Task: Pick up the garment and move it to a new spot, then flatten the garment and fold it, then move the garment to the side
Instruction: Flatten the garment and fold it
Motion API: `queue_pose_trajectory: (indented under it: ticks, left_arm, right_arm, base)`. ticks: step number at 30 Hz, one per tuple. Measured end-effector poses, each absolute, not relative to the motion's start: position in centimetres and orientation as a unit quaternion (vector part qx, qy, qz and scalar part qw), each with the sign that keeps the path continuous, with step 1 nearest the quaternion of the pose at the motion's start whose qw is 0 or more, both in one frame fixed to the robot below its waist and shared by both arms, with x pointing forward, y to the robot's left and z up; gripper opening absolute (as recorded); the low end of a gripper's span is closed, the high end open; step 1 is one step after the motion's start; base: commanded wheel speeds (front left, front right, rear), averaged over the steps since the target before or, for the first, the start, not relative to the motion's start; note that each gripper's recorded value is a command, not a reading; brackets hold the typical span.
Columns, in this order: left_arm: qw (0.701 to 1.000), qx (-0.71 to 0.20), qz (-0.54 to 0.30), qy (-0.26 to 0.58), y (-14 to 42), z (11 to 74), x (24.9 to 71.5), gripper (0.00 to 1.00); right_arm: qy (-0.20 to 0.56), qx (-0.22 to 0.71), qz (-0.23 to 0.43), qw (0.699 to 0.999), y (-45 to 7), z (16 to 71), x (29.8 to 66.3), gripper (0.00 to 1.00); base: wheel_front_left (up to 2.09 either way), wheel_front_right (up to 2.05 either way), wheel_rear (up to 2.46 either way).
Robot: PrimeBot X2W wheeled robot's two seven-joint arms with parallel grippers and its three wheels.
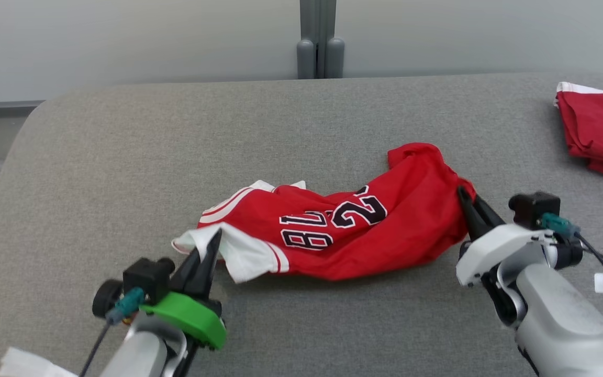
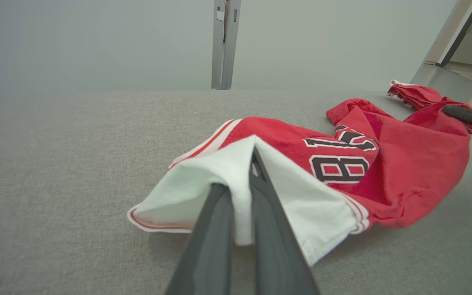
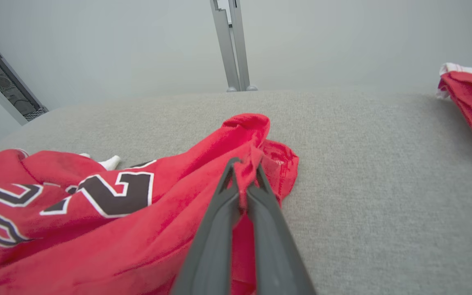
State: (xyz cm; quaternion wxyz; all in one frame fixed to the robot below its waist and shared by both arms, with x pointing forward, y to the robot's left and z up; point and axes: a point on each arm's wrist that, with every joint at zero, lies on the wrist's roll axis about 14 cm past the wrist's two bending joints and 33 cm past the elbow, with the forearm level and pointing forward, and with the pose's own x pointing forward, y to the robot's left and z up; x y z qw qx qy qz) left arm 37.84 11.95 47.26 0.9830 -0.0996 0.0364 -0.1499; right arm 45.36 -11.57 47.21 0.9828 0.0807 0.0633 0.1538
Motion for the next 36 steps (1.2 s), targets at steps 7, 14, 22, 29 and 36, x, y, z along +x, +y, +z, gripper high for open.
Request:
queue_pose_trajectory:
  ticks: [7, 14, 22, 29, 36]
  left_arm:
    - [0.977, -0.060, -0.196, -0.065, 11.9, 57.5, 46.0, 0.00]
    - [0.973, -0.076, -0.182, -0.120, 13.8, 67.0, 54.8, 0.00]
    - [0.959, -0.061, -0.175, -0.217, 13.5, 77.7, 62.2, 0.00]
    - [0.950, -0.084, -0.166, -0.252, 12.9, 80.3, 65.1, 0.00]
    - [0.959, -0.102, -0.177, -0.196, 11.7, 73.6, 67.1, 0.00]
  right_arm:
    - [-0.042, 0.066, 0.176, 0.981, -10.8, 56.7, 51.2, 0.00]
    - [-0.113, 0.073, 0.154, 0.979, -12.1, 66.4, 58.8, 0.00]
    - [-0.192, 0.077, 0.126, 0.970, -13.2, 75.2, 65.3, 0.00]
    - [-0.203, 0.066, 0.118, 0.970, -12.7, 76.3, 67.8, 0.00]
    - [-0.149, 0.054, 0.128, 0.979, -11.6, 69.9, 69.2, 0.00]
  base:
    - [0.00, 0.00, 0.00]
    - [0.00, 0.00, 0.00]
    - [0.00, 0.00, 0.00]
    - [0.00, 0.00, 0.00]
    - [0.00, 0.00, 0.00]
